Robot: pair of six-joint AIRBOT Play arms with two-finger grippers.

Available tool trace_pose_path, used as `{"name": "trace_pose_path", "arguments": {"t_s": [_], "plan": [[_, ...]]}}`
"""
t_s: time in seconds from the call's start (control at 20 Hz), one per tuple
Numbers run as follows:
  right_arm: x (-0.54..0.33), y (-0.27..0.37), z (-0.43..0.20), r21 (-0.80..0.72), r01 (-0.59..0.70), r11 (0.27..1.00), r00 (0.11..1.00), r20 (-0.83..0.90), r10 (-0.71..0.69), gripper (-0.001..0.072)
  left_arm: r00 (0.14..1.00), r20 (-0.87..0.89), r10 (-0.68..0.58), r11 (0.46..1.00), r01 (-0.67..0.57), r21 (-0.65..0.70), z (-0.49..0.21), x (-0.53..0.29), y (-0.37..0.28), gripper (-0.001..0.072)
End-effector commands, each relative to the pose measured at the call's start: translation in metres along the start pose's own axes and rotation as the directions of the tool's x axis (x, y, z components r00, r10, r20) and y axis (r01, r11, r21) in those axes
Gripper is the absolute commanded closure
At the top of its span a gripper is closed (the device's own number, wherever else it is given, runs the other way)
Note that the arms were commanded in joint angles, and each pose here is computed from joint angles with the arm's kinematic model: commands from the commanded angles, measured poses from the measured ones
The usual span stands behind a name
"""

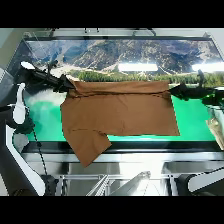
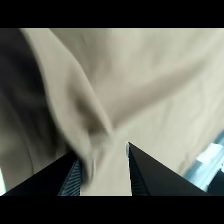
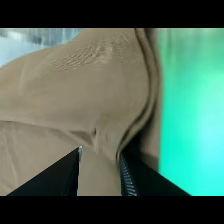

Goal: Fold the shirts.

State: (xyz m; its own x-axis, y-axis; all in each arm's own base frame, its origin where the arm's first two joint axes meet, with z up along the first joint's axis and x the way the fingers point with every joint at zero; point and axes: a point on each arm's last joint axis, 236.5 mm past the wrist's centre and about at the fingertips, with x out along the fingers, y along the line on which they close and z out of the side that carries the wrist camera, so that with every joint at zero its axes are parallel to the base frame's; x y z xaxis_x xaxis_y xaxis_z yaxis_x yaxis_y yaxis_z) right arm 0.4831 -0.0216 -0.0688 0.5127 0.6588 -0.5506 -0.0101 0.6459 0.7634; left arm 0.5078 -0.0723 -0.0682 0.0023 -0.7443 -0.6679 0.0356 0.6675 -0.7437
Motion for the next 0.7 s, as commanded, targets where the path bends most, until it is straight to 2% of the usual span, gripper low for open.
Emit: {"name": "trace_pose_path", "arguments": {"t_s": [0.0, 0.15, 0.25, 0.45, 0.65], "plan": [[-0.052, 0.0, -0.016, 0.017, 0.059, 0.998, 0.995, -0.083, -0.057, 0.0419, 1.0, -0.017, 0.002, 1.0, -0.002, -0.023, -0.018, -0.042, -0.015, 0.0411], [-0.098, -0.018, -0.071, 0.021, 0.191, 0.981, 0.949, -0.26, -0.179, 0.0419, 0.996, -0.038, 0.075, 0.991, -0.079, -0.107, -0.057, -0.072, 0.005, 0.0411], [-0.108, -0.027, -0.11, 0.04, 0.238, 0.97, 0.927, -0.307, -0.215, 0.0408, 0.997, -0.056, 0.054, 0.987, -0.062, -0.149, -0.093, -0.075, 0.007, 0.041], [-0.087, -0.038, -0.172, 0.123, 0.236, 0.964, 0.909, -0.38, -0.174, 0.0404, 0.999, -0.025, 0.044, 0.969, -0.049, -0.243, -0.161, -0.066, 0.011, 0.041], [-0.061, -0.024, -0.206, 0.133, 0.191, 0.973, 0.863, -0.495, -0.101, 0.0405, 1.0, -0.028, 0.007, 0.939, -0.016, -0.343, -0.219, -0.059, 0.005, 0.041]]}}
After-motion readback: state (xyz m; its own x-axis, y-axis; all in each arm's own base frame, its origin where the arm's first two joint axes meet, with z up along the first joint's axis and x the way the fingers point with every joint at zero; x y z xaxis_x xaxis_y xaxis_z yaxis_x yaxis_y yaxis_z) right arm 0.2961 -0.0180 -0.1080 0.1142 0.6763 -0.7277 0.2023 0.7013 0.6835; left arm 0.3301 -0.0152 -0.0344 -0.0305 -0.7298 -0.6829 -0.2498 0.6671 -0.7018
